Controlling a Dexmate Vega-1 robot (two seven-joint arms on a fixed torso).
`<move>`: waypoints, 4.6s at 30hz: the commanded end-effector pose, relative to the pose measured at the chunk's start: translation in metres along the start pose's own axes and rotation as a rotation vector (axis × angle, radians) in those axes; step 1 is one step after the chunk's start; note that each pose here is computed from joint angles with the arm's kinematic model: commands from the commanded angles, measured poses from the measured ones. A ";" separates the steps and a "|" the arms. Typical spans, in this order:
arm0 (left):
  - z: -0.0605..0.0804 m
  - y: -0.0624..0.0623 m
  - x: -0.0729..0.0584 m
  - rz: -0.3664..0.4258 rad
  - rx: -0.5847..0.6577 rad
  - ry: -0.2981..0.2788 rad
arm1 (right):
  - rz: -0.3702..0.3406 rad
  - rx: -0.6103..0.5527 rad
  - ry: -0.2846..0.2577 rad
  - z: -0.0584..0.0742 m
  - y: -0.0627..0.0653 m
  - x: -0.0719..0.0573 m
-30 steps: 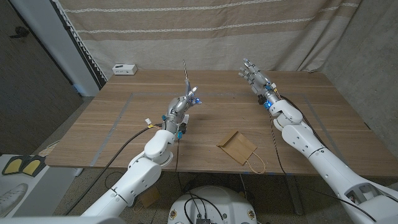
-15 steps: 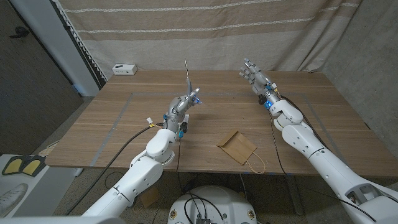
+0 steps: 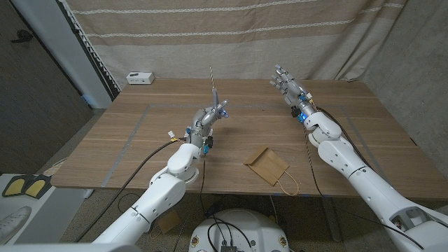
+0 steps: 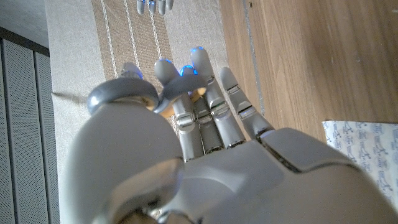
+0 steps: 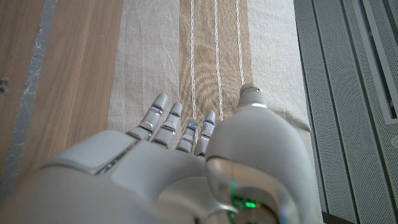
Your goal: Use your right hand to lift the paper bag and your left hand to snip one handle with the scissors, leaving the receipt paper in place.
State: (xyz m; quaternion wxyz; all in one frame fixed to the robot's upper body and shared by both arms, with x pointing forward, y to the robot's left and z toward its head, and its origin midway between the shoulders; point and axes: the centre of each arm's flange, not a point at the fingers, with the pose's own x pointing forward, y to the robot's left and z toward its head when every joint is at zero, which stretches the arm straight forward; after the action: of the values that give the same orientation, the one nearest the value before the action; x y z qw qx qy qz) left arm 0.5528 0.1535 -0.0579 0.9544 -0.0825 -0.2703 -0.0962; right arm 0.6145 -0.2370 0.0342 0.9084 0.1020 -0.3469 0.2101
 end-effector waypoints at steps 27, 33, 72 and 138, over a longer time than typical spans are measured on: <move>-0.004 -0.014 0.012 -0.209 -0.177 -0.089 | -0.006 -0.029 0.016 0.005 0.004 0.001; -0.004 -0.015 0.013 -0.237 -0.207 -0.090 | -0.012 -0.030 0.023 0.004 0.004 0.001; -0.012 -0.030 0.014 -0.416 -0.315 -0.098 | -0.022 -0.037 0.030 0.004 0.007 -0.004; -0.019 -0.028 0.015 -0.357 -0.371 -0.035 | -0.034 -0.077 -0.005 0.017 0.010 -0.001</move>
State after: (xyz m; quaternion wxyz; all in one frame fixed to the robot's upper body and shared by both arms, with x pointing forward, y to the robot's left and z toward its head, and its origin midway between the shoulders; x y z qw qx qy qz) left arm 0.5674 0.1196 -0.0611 0.8829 -0.2059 -0.2841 -0.3120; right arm 0.6038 -0.2309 0.0427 0.9157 0.0805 -0.3448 0.1898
